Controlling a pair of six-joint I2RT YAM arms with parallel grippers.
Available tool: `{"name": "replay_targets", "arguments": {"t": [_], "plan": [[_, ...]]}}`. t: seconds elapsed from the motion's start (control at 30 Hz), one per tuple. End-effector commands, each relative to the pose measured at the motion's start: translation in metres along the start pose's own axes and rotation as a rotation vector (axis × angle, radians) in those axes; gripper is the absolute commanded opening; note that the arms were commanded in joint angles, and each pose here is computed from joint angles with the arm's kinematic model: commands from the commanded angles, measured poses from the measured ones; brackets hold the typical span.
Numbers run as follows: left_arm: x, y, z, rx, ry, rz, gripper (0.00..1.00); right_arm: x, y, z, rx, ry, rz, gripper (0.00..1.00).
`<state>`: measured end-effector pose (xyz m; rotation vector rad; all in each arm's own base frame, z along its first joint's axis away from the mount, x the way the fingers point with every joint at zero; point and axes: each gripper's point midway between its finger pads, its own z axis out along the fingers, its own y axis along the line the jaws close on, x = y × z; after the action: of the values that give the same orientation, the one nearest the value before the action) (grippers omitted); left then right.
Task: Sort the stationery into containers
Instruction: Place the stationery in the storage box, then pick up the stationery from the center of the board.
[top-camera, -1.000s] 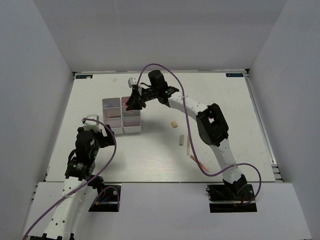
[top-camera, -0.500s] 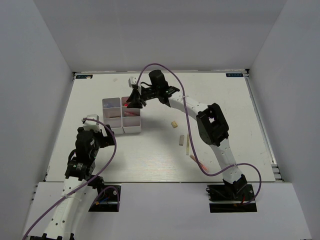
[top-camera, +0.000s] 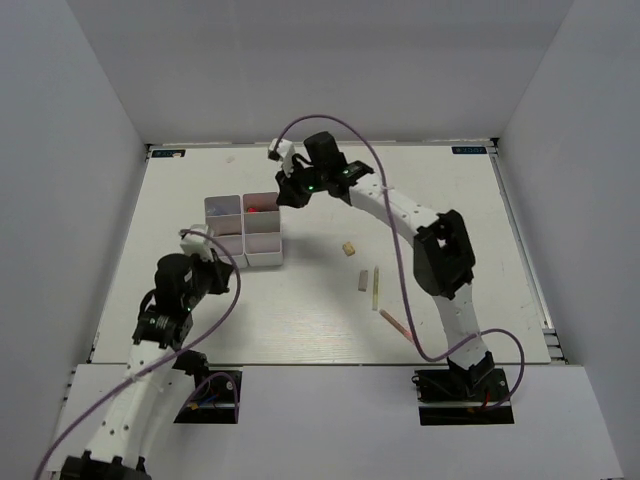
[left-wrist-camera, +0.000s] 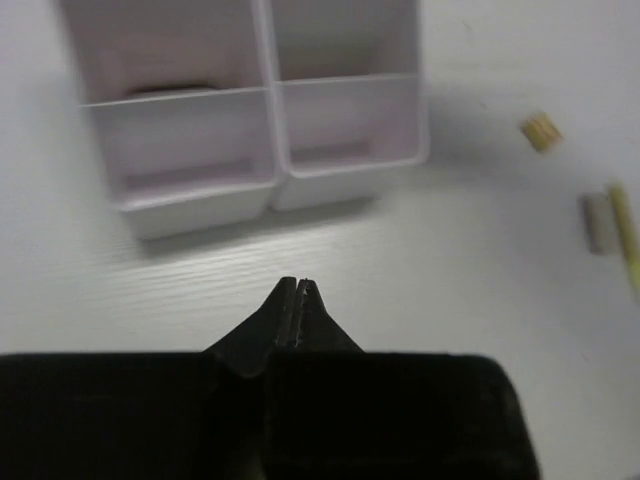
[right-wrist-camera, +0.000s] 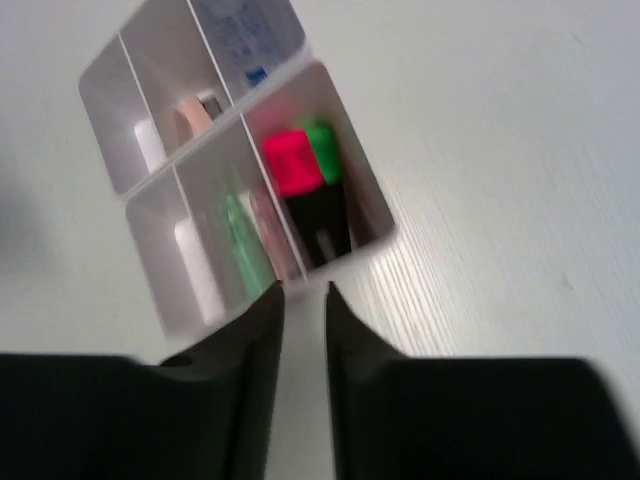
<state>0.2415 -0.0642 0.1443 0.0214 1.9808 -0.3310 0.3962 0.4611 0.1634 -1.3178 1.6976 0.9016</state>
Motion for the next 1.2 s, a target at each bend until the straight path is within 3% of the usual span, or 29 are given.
{"name": "replay_targets", "arguments": {"t": [0.0,0.03,0.07,0.1,0.13,0.17,0.2,0.23,0.27,0.3,0.33,0.37,0.4,0.43,0.47,0.5,0.53,0.57,0.6,0.63,0.67,0.77,0.83,1.0,1.17], "plan": [[-0.008,-0.082,-0.007,0.396,0.136,-0.023,0.02,-0.038,0.001,-0.125,0.285,0.141,0.077,0.33],[0.002,-0.091,-0.002,0.431,0.215,-0.031,0.06,-0.025,0.005,-0.146,0.304,0.181,0.092,0.59],[-0.011,-0.1,0.0,0.43,0.235,-0.015,0.21,0.001,0.009,-0.157,0.294,0.247,0.13,0.83],[0.0,-0.131,-0.008,0.516,0.281,0.058,0.37,0.024,0.029,-0.182,0.274,0.345,0.193,0.86],[0.005,-0.123,0.008,0.413,0.295,0.094,0.5,0.044,0.036,-0.197,0.276,0.392,0.257,0.82],[-0.016,-0.137,0.01,0.414,0.242,0.125,0.68,0.067,0.038,-0.213,0.291,0.45,0.331,0.68],[0.003,-0.155,0.016,0.385,0.294,0.171,0.76,0.105,0.052,-0.235,0.312,0.582,0.479,0.19],[-0.012,-0.175,0.007,0.433,0.264,0.164,0.77,0.113,0.047,-0.247,0.35,0.604,0.532,0.03],[-0.022,-0.163,0.026,0.265,0.242,0.174,0.77,0.141,0.061,-0.26,0.357,0.675,0.605,0.03],[-0.013,-0.185,0.02,0.281,0.272,0.166,0.78,0.149,0.058,-0.263,0.388,0.661,0.627,0.07],[-0.01,-0.18,0.044,0.118,0.277,0.173,0.77,0.179,0.063,-0.273,0.413,0.7,0.699,0.1],[-0.007,-0.185,0.049,0.07,0.28,0.152,0.74,0.172,0.051,-0.287,0.518,0.608,0.708,0.21],[-0.026,-0.215,0.04,0.088,0.256,0.158,0.67,0.191,0.059,-0.29,0.531,0.621,0.74,0.64],[-0.003,-0.204,0.067,-0.074,0.28,0.215,0.59,0.196,0.057,-0.289,0.557,0.567,0.724,0.8],[0.0,-0.212,0.072,-0.124,0.283,0.121,0.52,0.207,0.056,-0.3,0.604,0.57,0.763,0.9],[-0.03,-0.225,0.066,-0.162,0.274,0.091,0.44,0.212,0.06,-0.305,0.627,0.561,0.807,0.9],[0.002,-0.229,0.092,-0.265,0.324,0.045,0.44,0.212,0.058,-0.304,0.625,0.536,0.818,0.88],[0.021,-0.225,0.107,-0.341,0.347,0.069,0.44,0.215,0.058,-0.307,0.645,0.524,0.847,0.75],[-0.015,-0.237,0.103,-0.36,0.341,0.034,0.5,0.22,0.061,-0.313,0.67,0.509,0.867,0.52],[0.018,-0.231,0.125,-0.459,0.389,0.039,0.62,0.217,0.053,-0.316,0.712,0.472,0.87,0.15],[-0.001,-0.237,0.125,-0.492,0.38,-0.031,0.62,0.216,0.052,-0.32,0.729,0.457,0.869,0.14],[-0.001,-0.247,0.144,-0.503,0.397,-0.133,0.63,0.212,0.047,-0.335,0.772,0.38,0.875,0.14],[0.015,-0.248,0.159,-0.485,0.414,-0.199,0.72,0.212,0.049,-0.334,0.748,0.359,0.898,0.2],[0.047,-0.223,0.172,-0.549,0.505,-0.302,0.71,0.213,0.047,-0.341,0.745,0.333,0.932,0.22],[0.058,-0.235,0.19,-0.493,0.494,-0.346,0.67,0.206,0.047,-0.342,0.738,0.306,0.923,0.22]]}}
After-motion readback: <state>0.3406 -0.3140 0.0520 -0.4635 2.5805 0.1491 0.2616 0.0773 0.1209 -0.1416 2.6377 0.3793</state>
